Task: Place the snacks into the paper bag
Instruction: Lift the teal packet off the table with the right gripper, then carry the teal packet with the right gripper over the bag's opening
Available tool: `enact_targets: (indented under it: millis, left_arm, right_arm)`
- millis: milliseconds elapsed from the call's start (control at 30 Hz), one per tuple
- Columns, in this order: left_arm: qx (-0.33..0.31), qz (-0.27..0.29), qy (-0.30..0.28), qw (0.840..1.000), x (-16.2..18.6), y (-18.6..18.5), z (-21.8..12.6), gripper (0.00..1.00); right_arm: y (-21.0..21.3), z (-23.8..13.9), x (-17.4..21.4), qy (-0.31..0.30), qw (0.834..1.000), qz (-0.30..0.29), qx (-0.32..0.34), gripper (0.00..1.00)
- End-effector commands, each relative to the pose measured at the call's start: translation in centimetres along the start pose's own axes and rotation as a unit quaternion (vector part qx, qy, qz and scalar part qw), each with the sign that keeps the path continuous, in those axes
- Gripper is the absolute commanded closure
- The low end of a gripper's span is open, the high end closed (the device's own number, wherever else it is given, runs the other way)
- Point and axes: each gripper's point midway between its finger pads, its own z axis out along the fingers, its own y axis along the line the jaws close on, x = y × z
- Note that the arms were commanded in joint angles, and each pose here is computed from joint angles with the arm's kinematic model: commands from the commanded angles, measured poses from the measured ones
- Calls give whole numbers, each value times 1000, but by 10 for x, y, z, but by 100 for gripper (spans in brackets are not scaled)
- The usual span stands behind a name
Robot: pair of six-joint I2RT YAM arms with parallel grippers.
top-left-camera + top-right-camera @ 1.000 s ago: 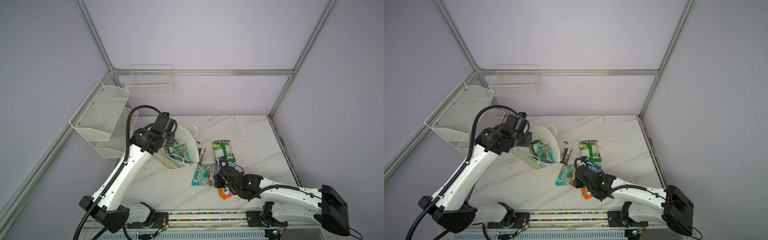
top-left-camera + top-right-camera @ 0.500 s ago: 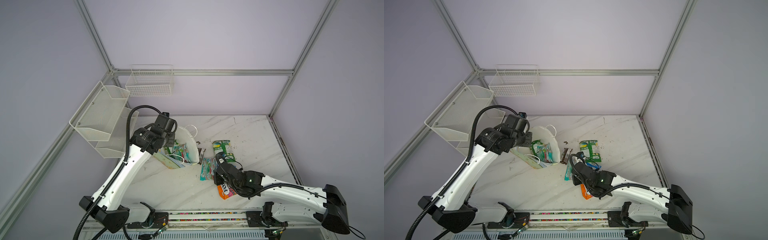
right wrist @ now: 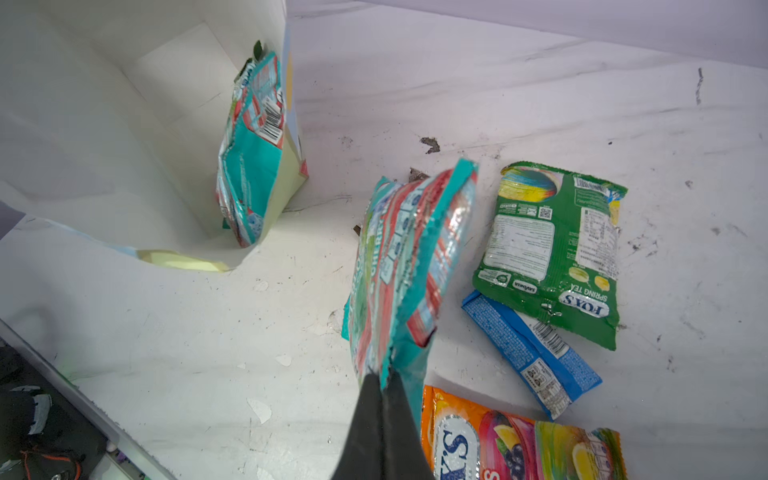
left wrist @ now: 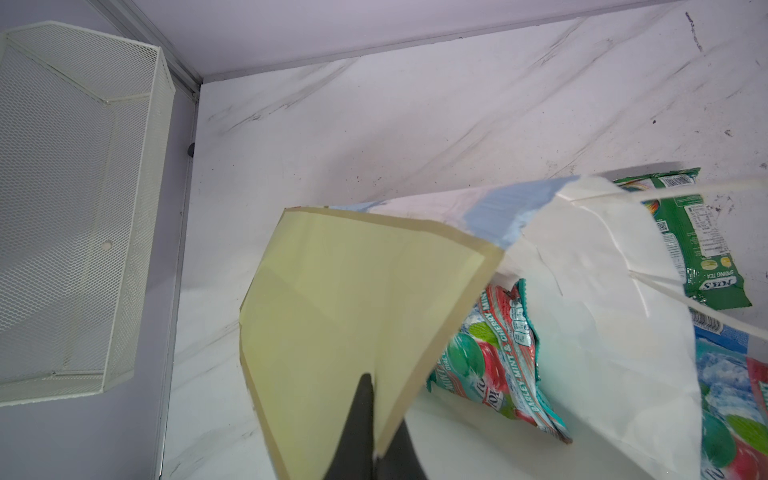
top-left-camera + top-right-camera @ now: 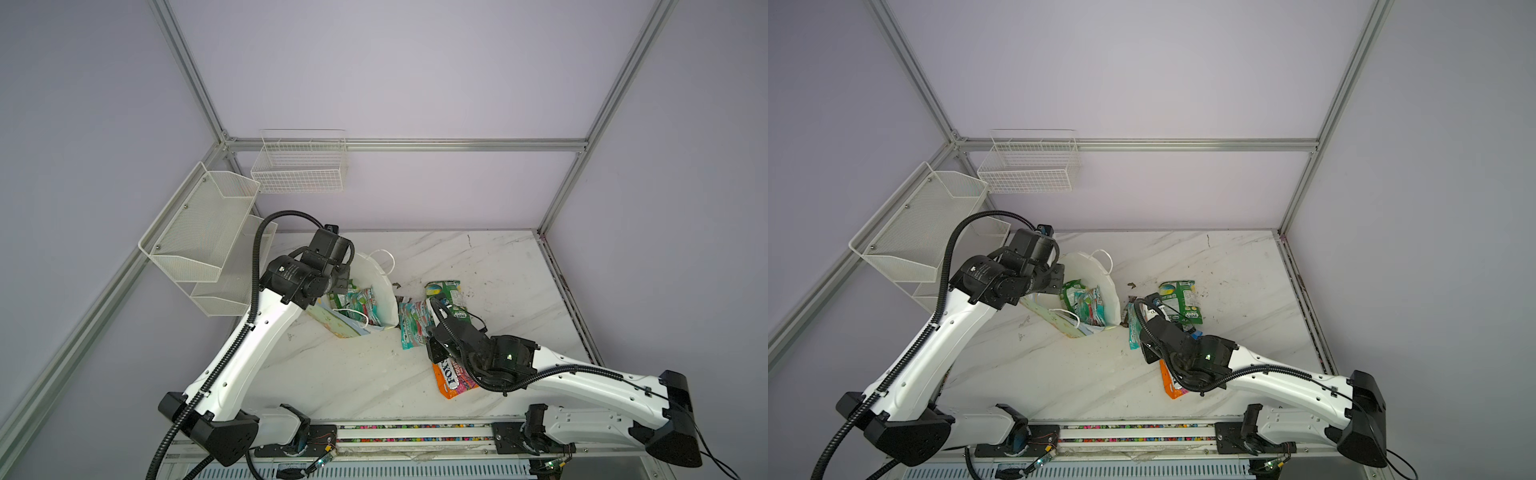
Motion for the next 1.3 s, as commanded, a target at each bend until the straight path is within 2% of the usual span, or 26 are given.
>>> enact_targets:
  millis: [0,467,1267]
  left_arm:
    - [3,3,0,1000,3,-1,-2,100]
    - [5,2,-4,1000,1,0,-5,100]
    - [4,3,-1,1000,1,-1,-3,100]
  right_arm:
    - [-2,-10,-23,-31,999,-21,26,100]
    - [3,-32,-56,-72,996,-41,40,100]
    - [-9,-85,-115,-158,986,-30,50,100]
